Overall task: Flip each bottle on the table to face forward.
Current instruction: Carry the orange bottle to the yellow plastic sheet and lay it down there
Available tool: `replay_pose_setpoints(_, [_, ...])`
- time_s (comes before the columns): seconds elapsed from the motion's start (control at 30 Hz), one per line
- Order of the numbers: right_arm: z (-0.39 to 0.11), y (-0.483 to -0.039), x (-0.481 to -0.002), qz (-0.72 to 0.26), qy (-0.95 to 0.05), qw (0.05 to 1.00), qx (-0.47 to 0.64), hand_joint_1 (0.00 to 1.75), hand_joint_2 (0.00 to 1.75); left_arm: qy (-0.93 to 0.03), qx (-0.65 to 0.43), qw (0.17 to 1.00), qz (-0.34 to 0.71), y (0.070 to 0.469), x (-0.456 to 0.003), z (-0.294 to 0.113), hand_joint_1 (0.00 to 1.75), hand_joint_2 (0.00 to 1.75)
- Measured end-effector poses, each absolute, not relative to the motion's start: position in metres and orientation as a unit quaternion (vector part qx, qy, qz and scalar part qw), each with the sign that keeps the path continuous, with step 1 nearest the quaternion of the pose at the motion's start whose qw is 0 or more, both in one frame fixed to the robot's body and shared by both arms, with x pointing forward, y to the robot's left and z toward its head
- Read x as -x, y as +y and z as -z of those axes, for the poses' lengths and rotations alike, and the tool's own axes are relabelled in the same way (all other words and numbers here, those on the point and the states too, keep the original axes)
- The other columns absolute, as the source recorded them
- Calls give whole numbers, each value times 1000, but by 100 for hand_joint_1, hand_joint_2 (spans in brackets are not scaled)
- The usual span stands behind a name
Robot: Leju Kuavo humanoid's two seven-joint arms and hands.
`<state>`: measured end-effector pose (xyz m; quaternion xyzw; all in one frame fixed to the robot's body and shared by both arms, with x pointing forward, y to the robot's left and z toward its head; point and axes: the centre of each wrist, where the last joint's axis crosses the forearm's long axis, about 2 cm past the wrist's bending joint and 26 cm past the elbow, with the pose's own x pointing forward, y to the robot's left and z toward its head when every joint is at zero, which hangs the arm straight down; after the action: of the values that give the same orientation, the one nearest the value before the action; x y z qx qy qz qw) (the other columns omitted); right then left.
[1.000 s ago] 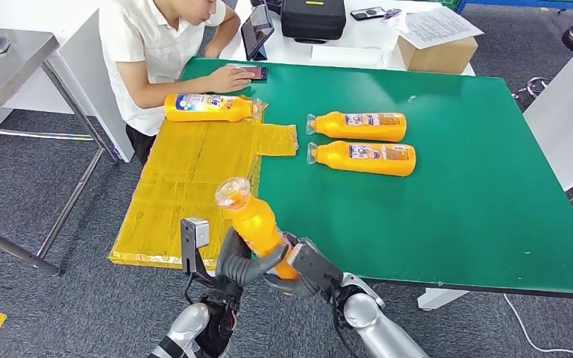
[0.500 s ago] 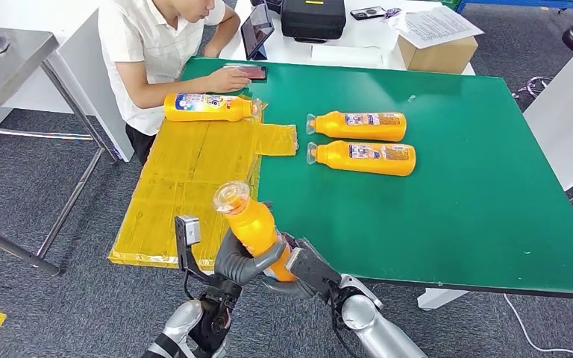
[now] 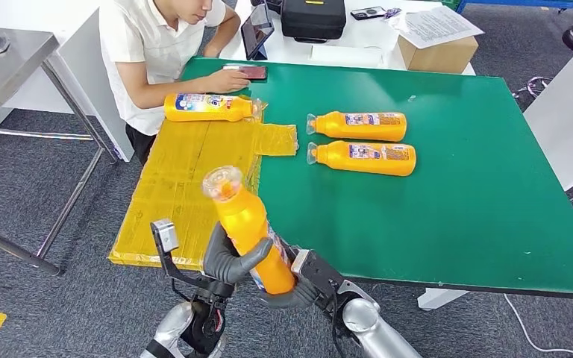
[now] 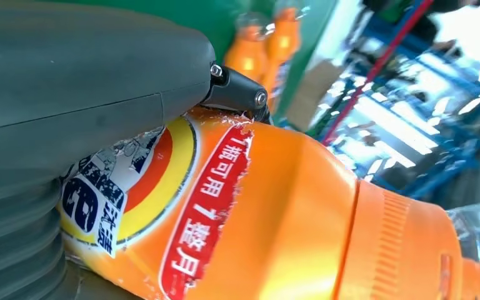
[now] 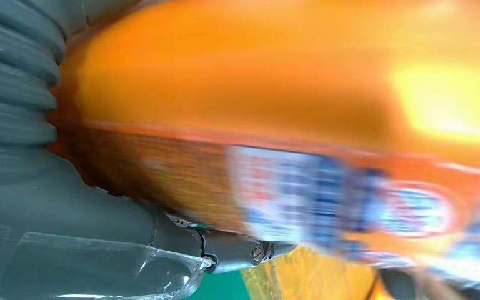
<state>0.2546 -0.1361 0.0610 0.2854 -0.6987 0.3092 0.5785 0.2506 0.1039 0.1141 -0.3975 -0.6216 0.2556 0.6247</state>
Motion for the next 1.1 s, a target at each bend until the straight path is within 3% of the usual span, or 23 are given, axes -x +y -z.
replay_pose_setpoints(0.1, [-60,-129,-240,-285,-734,568,-240,0,0,-661,328,621,-266,114,-257,-119,175,175])
replay_pose_setpoints(0.27, [-69,-130,-205,-146,-857,493,-9,0,0,-788,-19,585,-192,140,-278,-116,175,175])
replay_pose_setpoints(0.43, [-106,-157,-205,-1,-892,427,147,0,0,-843,-206,496,-46,169,-299,-115,175,175])
replay_pose_setpoints(0.53, [-136,-185,-214,72,-896,384,211,0,0,-815,-291,498,50,181,-312,-114,175,175])
replay_pose_setpoints(0.83, [-168,-231,-214,159,-885,328,290,0,0,-737,-332,571,145,181,-339,-104,175,175])
replay_pose_setpoints(1.0, [-166,-229,-216,193,-882,347,254,0,0,-670,-259,647,256,177,-361,-100,175,175])
replay_pose_setpoints(1.03, [-165,-228,-216,196,-882,351,244,0,0,-659,-243,657,273,177,-366,-101,161,175])
replay_pose_setpoints(1.1, [-164,-225,-218,197,-883,358,231,0,0,-646,-228,666,294,179,-375,-104,79,175])
